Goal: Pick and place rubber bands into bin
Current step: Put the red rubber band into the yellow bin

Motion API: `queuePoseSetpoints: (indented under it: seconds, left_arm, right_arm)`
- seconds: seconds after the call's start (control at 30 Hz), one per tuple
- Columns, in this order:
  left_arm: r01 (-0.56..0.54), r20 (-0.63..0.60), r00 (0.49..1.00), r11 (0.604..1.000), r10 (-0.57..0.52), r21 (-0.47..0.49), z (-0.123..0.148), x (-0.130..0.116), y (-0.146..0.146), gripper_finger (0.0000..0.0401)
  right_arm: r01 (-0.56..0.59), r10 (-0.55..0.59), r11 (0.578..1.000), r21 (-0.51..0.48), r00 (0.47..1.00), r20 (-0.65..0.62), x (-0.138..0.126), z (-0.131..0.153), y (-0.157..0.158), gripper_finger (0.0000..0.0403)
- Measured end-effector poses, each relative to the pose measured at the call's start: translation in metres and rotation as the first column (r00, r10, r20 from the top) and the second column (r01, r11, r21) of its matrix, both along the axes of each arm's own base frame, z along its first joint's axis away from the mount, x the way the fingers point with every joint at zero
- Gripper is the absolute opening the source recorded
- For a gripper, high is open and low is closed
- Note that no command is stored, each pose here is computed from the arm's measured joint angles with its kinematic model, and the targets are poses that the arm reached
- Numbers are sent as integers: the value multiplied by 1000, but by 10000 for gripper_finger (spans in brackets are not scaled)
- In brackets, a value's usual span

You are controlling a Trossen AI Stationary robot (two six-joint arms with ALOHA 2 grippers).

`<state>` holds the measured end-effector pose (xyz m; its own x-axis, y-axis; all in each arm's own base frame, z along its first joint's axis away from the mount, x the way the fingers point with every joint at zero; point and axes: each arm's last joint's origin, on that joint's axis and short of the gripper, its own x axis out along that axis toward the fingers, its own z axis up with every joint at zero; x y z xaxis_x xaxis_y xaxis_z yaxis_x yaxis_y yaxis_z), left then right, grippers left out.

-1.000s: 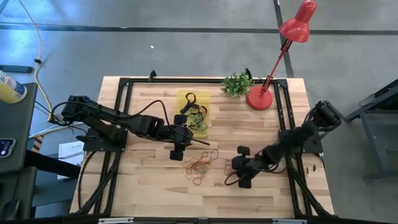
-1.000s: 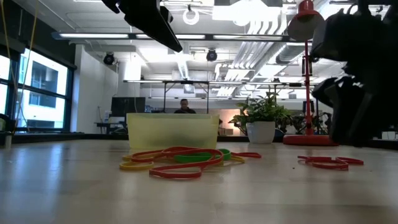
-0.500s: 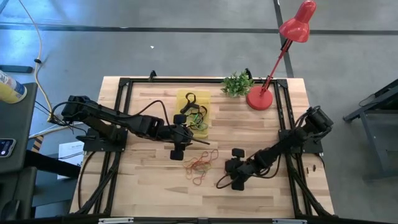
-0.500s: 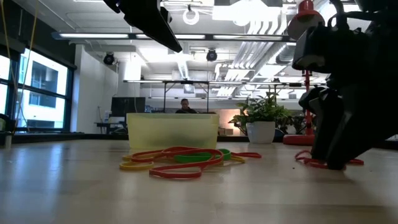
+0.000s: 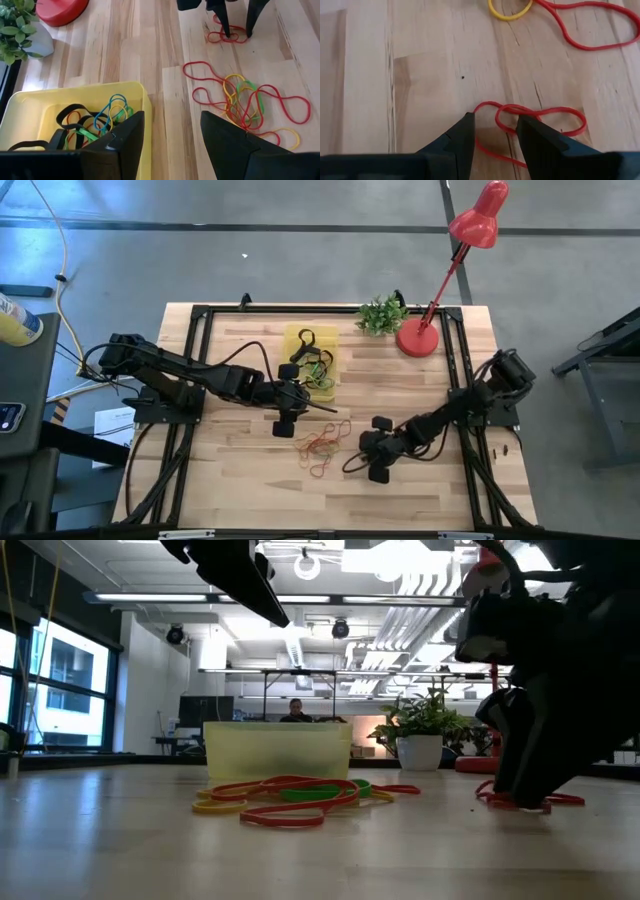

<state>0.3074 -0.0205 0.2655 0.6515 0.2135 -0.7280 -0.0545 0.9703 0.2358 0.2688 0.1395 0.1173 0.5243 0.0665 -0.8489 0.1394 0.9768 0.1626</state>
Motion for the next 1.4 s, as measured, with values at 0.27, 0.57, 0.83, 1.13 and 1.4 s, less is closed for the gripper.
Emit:
queuePoseSetpoints:
  seconds: [0.27,0.57,0.83,1.13,1.4]
  left_arm:
    - [5,-19,1000,1000,-5,-3,-1,-1,0,184]
    - [12,-26,1000,1000,-12,-11,-2,-2,0,184]
    - [12,-26,1000,1000,-12,-10,-2,-2,0,184]
    - [16,-27,999,1000,-16,-7,-2,-2,0,184]
    - [13,-26,1000,1000,-13,-4,-2,-2,0,184]
  right_arm:
    - [24,-23,999,40,999,-32,2,-1,-6,135]
    - [53,-51,998,43,997,-49,1,-2,-8,29]
    - [90,-87,994,62,995,-51,0,-1,-8,7]
    - [99,-102,992,75,994,38,-3,25,-10,3]
    - [138,-149,988,69,969,196,-9,62,-17,2]
